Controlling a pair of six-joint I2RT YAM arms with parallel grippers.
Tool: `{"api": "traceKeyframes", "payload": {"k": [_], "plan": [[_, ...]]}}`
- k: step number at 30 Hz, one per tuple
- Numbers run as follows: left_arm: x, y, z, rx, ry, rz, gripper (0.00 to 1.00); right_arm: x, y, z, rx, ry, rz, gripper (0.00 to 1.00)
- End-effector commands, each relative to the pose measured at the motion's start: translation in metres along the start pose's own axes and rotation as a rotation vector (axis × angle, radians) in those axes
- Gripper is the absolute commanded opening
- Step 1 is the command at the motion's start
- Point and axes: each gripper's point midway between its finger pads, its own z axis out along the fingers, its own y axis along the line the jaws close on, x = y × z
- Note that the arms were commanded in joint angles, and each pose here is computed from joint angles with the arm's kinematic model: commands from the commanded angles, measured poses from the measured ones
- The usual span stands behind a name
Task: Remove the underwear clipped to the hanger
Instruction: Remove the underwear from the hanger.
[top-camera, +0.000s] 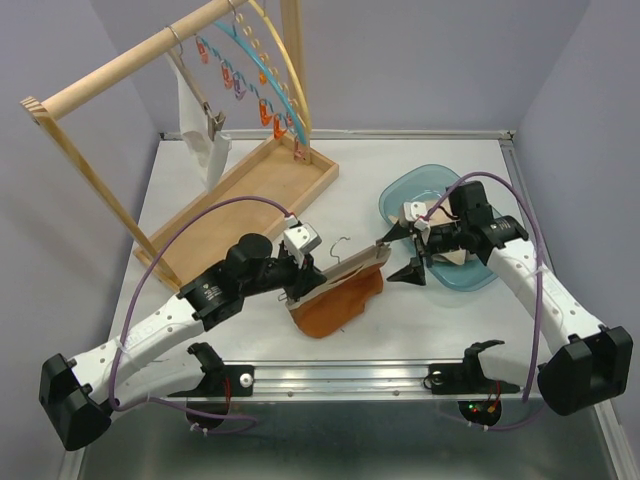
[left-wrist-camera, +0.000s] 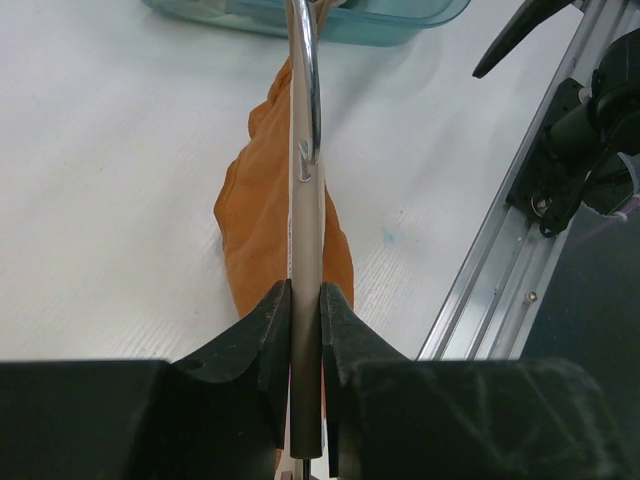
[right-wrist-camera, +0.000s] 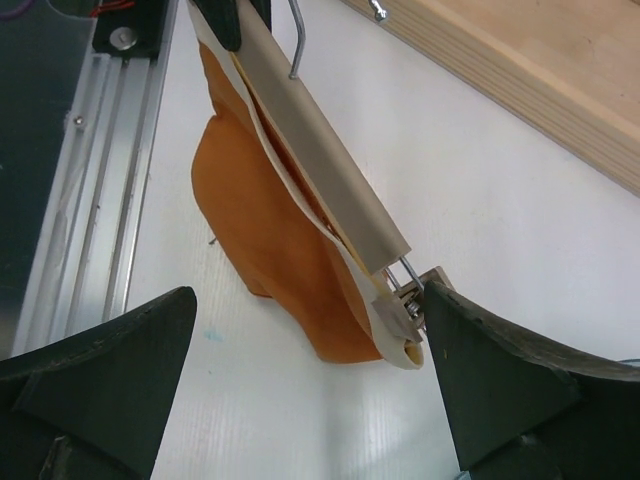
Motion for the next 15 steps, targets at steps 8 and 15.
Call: {"api": "traceKeyframes", "payload": {"k": [8, 15], "plan": [[-0.043, -0.017, -0.006, 0.048, -0.105, 0.088, 0.00, -0.016, -0.026, 0.002, -0.004, 0.034, -0.197, 1.00], [-0.045, -0.020, -0.010, 0.050, -0.112, 0.111, 0.00, 0.007, -0.025, 0.006, -0.050, 0.111, -0.161, 0.90]]}}
